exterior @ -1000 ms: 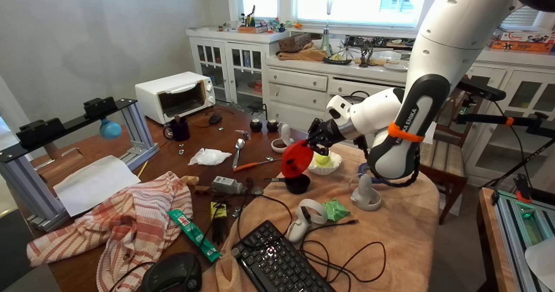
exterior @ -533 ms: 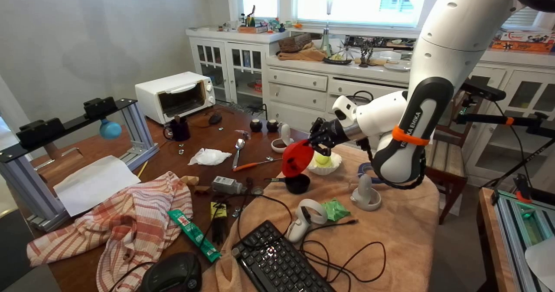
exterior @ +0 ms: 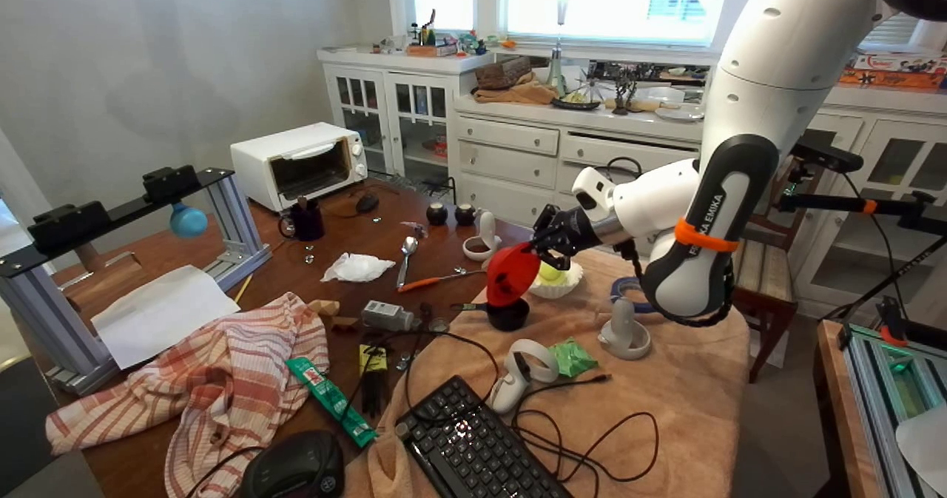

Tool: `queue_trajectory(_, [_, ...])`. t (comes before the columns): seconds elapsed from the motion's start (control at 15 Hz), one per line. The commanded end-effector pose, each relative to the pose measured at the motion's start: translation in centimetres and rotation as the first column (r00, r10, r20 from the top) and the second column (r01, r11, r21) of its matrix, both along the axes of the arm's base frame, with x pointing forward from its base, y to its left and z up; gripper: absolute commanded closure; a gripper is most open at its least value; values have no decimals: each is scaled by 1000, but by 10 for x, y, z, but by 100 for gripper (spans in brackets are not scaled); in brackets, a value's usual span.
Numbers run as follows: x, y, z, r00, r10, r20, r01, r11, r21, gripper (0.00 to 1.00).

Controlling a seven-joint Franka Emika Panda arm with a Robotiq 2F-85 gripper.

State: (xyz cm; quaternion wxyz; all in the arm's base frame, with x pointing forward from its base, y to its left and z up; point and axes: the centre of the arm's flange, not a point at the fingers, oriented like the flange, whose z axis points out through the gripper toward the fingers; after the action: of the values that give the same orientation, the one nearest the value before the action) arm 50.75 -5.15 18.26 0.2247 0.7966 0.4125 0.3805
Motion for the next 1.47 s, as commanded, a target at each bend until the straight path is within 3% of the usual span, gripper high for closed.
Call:
queue_trajectory(0.0, [0,0,0,1000,0,0,0,1000,0,97])
queue_trajectory(0.87, [1,-3,-1,998,-36,53,40,997,-70,99])
queue_trajectory(1.33, [-2,2,-1,1000,11,15,-10,999,-49,99])
queue_trajectory(1.4, [-2,3,-1,999,-15,44,18,998,-67,99])
